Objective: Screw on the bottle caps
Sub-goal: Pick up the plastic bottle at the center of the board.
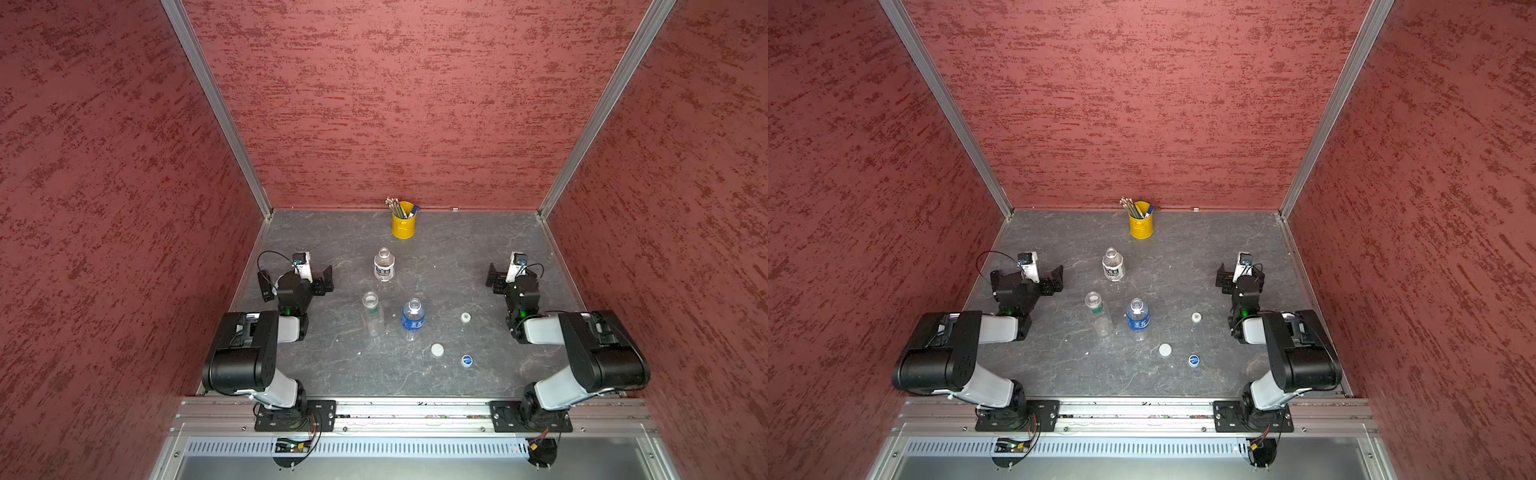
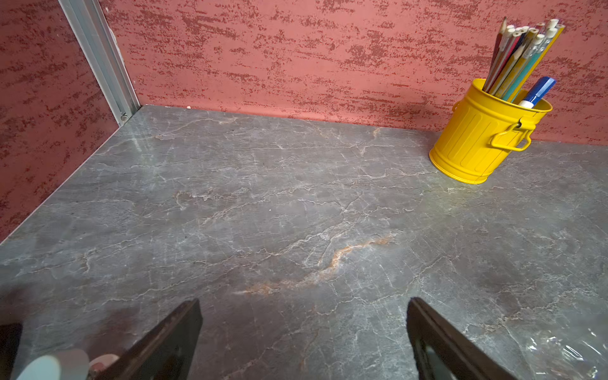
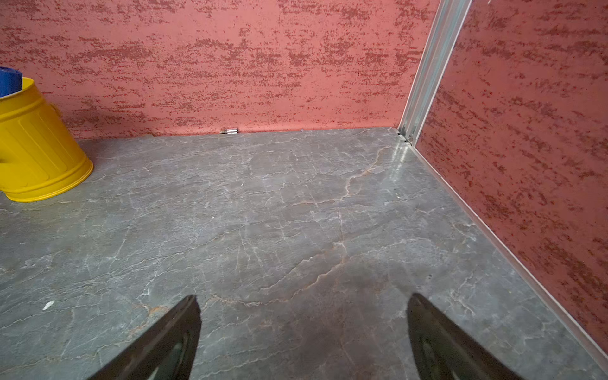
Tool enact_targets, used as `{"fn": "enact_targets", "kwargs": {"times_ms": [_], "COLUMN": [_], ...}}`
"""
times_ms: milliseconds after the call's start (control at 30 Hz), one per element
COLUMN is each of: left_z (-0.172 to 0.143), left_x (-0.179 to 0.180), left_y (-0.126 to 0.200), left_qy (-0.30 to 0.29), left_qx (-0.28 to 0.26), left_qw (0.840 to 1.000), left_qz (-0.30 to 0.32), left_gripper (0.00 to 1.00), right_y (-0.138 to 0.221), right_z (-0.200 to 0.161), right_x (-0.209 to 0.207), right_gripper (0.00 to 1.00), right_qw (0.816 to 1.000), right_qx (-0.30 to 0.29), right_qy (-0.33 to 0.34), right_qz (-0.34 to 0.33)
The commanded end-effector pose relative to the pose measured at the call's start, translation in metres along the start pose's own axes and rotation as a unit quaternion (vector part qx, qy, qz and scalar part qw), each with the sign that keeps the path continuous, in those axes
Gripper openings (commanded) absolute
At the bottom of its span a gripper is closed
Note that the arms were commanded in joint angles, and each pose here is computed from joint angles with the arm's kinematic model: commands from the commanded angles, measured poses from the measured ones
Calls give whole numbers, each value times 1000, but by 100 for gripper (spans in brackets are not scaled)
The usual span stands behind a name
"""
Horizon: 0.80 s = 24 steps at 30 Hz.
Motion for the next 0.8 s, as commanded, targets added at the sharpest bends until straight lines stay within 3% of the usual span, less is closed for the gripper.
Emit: {"fn": "enact_targets", "kwargs": {"times_ms": [0, 667, 767], "left_z": [9, 10, 23], "left_x": [-1, -2, -3], "left_y": [-1, 0, 8], "left_qy": [-6, -6, -8], "left_qx": [-15, -16, -26], "left_qw": [1000, 1000, 1000], "left_qz": [-5, -9, -2], "left_gripper": [100, 100, 100], "right_y": [0, 1, 7], "right_z": [3, 4, 24], "right_x": [-1, 0, 2], "right_gripper": [99, 99, 99], "right_qw": [1000, 1000, 1000], "right_qx": [-3, -6, -13], "right_qy": [-5, -6, -2], "right_qz": [2, 2, 12]}}
Point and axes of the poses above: each gripper's point midway between its finger pads, its own y axis back along the fingers, its own x axis along the line the jaws close on, z = x × y, the point moved 1 cm from there along y, back along the fingers, and after that the axes turned 2 degrees about y, right-handed, at the moved point
